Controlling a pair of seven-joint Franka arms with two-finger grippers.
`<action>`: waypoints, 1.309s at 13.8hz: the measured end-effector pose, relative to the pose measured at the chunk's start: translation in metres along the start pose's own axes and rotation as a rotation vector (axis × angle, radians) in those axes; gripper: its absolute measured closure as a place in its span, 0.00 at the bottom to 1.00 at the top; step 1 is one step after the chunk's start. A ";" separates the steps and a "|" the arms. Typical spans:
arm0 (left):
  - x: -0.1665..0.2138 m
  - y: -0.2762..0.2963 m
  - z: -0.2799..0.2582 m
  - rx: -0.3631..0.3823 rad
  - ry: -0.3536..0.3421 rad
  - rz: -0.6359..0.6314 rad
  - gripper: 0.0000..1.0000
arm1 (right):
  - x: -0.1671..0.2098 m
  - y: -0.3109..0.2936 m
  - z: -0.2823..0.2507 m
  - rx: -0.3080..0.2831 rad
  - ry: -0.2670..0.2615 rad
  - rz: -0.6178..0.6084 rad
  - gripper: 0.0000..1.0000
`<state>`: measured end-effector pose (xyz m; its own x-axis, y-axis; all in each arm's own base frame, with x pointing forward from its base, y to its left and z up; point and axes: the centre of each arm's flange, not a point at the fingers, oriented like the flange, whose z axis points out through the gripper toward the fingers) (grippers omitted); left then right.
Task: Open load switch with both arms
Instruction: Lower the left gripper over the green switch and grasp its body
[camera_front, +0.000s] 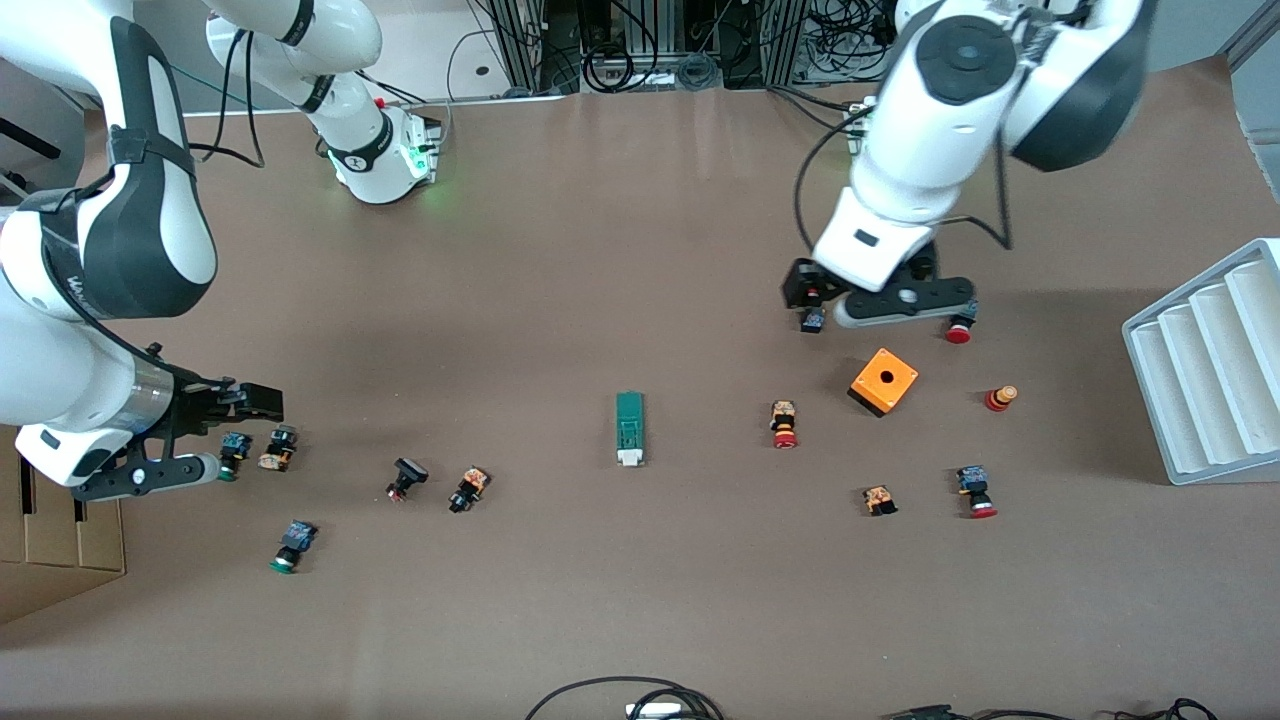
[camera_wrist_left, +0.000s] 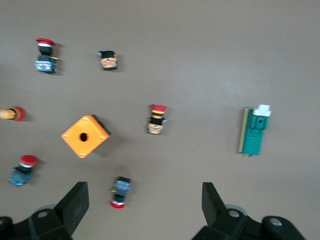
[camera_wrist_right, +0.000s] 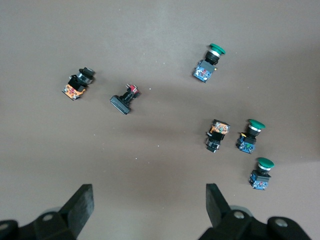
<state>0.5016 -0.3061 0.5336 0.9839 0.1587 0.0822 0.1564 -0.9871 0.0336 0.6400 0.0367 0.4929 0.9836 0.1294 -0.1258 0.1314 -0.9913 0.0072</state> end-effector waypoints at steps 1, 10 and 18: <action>-0.006 0.013 0.005 0.006 0.021 -0.005 0.00 | 0.001 0.000 0.000 0.000 0.003 0.000 0.00; -0.073 0.133 0.055 0.086 0.194 -0.070 0.00 | 0.003 0.006 0.001 -0.003 0.019 -0.010 0.00; -0.115 0.200 0.130 0.050 0.401 -0.130 0.00 | 0.013 -0.009 0.008 -0.004 0.040 -0.037 0.03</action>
<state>0.4310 -0.5247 0.4013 0.8457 0.2674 0.4618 0.2909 -0.9565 0.0213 0.6501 0.0472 0.4832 0.9822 0.1671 -0.0860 0.1683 -0.9857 0.0068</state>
